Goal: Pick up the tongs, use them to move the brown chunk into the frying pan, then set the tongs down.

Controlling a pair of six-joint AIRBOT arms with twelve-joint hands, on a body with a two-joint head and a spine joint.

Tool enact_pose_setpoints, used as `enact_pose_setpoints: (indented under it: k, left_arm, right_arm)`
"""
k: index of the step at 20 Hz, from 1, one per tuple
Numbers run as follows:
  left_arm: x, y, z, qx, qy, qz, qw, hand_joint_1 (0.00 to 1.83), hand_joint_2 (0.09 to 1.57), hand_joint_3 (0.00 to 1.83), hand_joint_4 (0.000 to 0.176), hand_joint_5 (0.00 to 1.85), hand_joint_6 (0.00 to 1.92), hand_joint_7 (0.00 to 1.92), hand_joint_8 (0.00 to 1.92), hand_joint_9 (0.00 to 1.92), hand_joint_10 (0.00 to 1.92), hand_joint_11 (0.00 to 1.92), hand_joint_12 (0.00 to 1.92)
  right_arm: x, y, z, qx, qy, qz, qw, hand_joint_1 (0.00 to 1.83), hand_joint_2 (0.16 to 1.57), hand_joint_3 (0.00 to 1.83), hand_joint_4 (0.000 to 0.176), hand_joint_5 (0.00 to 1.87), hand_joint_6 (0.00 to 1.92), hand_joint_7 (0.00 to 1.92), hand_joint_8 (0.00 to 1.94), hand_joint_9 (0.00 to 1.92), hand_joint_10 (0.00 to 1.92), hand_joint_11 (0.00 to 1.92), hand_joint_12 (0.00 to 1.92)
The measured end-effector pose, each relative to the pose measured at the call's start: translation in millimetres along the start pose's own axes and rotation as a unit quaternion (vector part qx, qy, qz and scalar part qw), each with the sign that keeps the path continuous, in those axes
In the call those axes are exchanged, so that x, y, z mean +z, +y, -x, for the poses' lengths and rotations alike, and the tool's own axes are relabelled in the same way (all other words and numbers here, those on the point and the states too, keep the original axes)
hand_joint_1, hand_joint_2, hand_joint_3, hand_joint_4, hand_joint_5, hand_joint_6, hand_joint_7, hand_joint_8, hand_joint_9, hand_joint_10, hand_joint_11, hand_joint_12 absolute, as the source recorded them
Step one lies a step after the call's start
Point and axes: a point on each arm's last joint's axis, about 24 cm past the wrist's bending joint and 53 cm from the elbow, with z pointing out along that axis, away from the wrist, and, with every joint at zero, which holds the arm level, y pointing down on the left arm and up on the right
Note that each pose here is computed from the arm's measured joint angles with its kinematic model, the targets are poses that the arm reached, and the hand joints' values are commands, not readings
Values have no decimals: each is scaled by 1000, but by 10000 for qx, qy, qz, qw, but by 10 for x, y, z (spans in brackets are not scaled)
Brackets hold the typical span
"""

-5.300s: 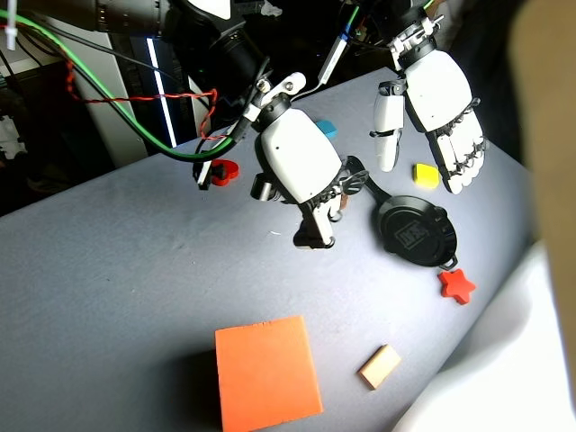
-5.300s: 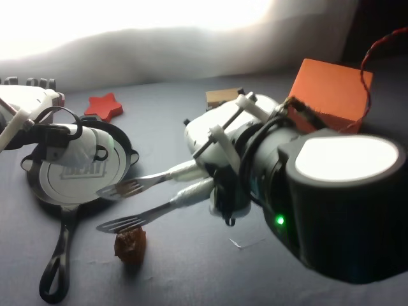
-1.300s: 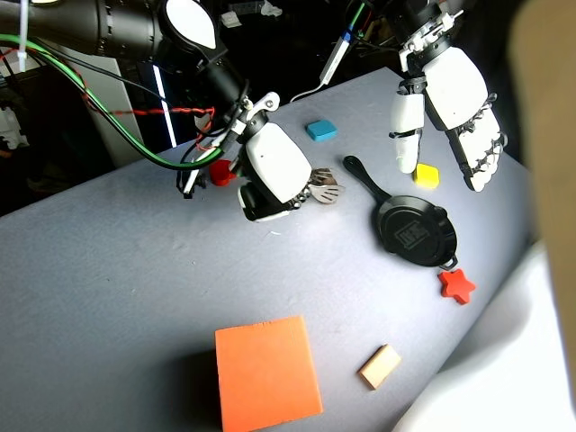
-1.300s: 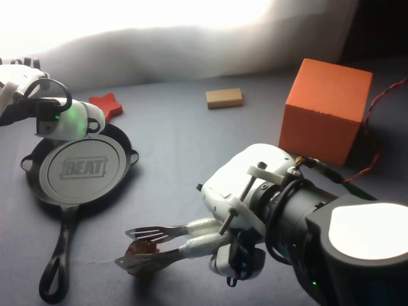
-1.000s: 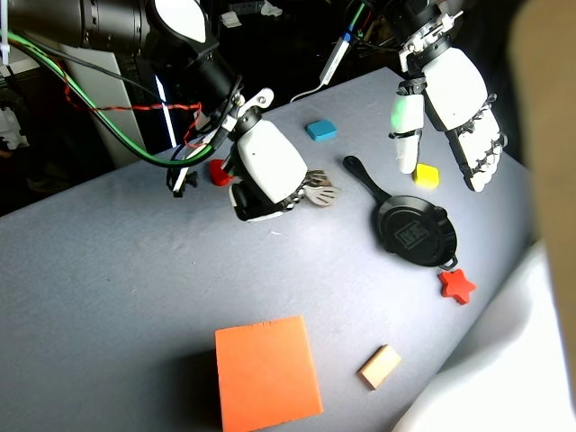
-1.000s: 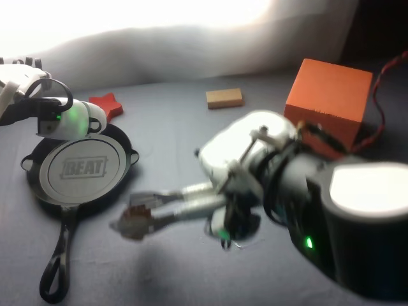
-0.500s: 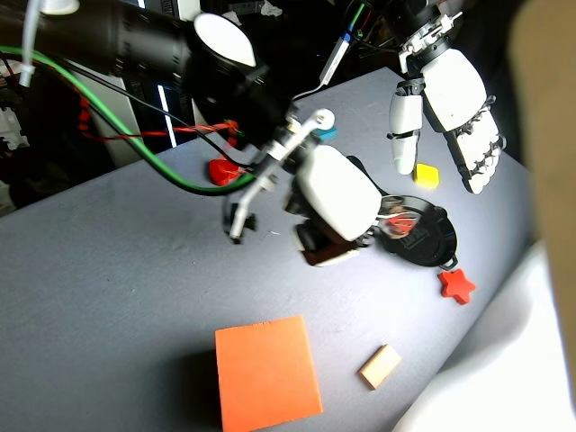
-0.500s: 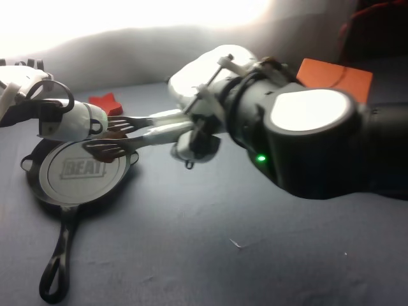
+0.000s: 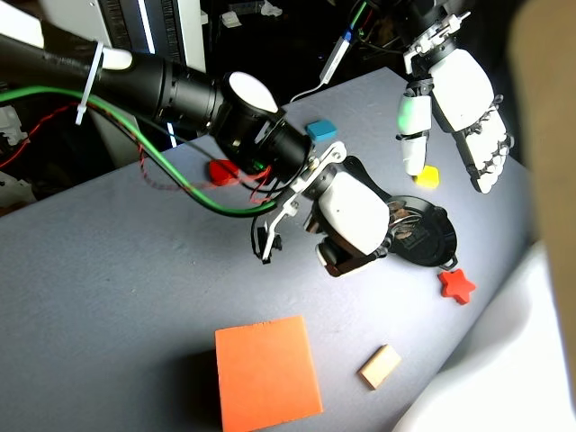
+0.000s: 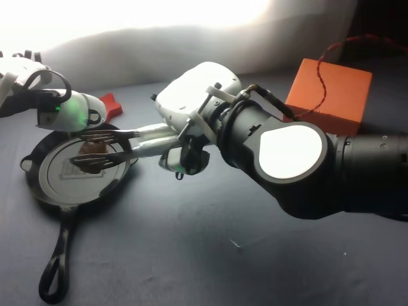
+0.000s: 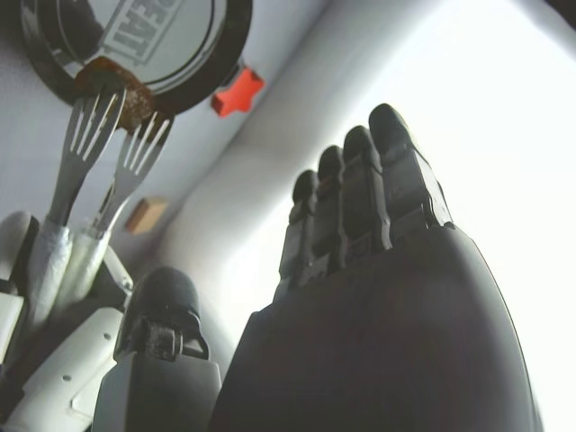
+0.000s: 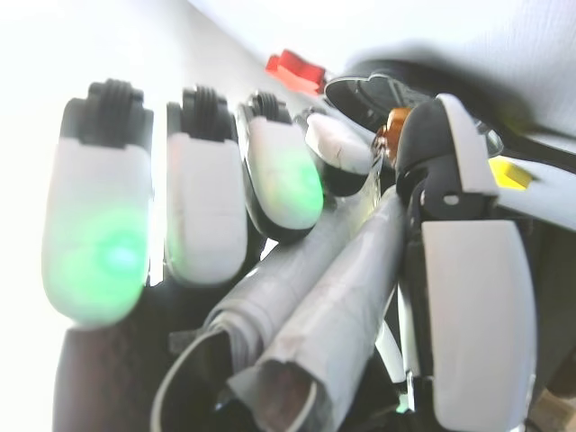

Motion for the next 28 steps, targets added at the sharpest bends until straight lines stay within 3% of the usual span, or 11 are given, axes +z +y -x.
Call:
enact_pose_setpoints:
  k: [3,5,6,7,8,9,12,17,19,25,28]
  left_arm:
    - [16,15,22,-4,-26,23,10000,16,1256,0,0,84,6,97,4,77,1,0,322]
    - [15,22,27,-3,-37,37,10000,16,1257,0,0,85,6,97,3,77,1,0,322]
    - [15,20,23,-5,-29,34,10000,2,1263,2,0,71,3,83,2,66,1,0,282]
    - [15,19,23,-4,-30,32,10000,2,1263,2,0,71,3,83,2,66,1,0,282]
    - [15,17,24,-2,-31,27,10000,0,1260,0,0,65,1,80,1,63,0,0,305]
    - [14,18,23,-2,-30,29,10000,0,1258,0,0,68,2,91,3,75,4,0,343]
    - [7,9,12,2,-20,19,10000,0,1255,0,0,84,7,113,8,100,11,0,381]
    - [7,8,12,2,-18,16,10000,0,1254,0,0,80,1,107,0,107,3,0,403]
    - [6,7,11,3,-18,16,10000,0,1250,0,0,83,2,114,2,106,2,0,415]
    - [-11,-43,-34,16,36,-55,10000,1,1255,1,0,91,1,120,1,103,1,0,385]
    - [-14,-36,-144,-16,225,-63,9997,3,1257,0,0,87,3,116,3,105,4,0,375]
  right_arm:
    - [22,31,-73,-32,43,37,10000,486,1464,8,176,1164,1752,1389,1873,1501,1921,1517,1921]
    - [29,20,-85,-82,34,38,10000,471,1467,7,176,1162,1729,1382,1859,1492,1921,1508,1921]
    - [30,14,-74,-120,1,31,9999,446,1467,5,0,984,1537,1287,1717,1367,1921,1356,1921]
    - [30,15,-58,-179,-44,45,9998,446,1467,5,0,984,1537,1287,1717,1367,1921,1356,1921]
    - [29,10,-64,-125,-42,39,9999,444,1446,0,0,871,1335,1234,1535,1283,1859,1240,1921]
    - [26,13,-77,-148,-52,63,9999,440,1433,0,0,839,1267,1233,1437,1264,1804,1205,1921]
    - [18,43,-81,-281,-106,151,9994,416,1415,0,0,761,1345,1179,1485,1208,1818,1130,1921]
    - [4,13,-119,-368,-116,145,9991,496,1370,0,0,769,1247,1115,1577,1145,1873,1066,1921]
    - [-59,-17,-72,-426,-153,134,9989,507,1365,0,0,770,1299,1107,1566,1130,1870,1050,1921]
    - [-636,1,173,-621,-200,356,9972,475,1385,3,0,782,1346,1144,1531,1172,1835,1068,1921]
    - [-891,19,131,-860,-91,462,9952,477,1387,3,0,763,1350,1143,1544,1169,1829,1067,1921]
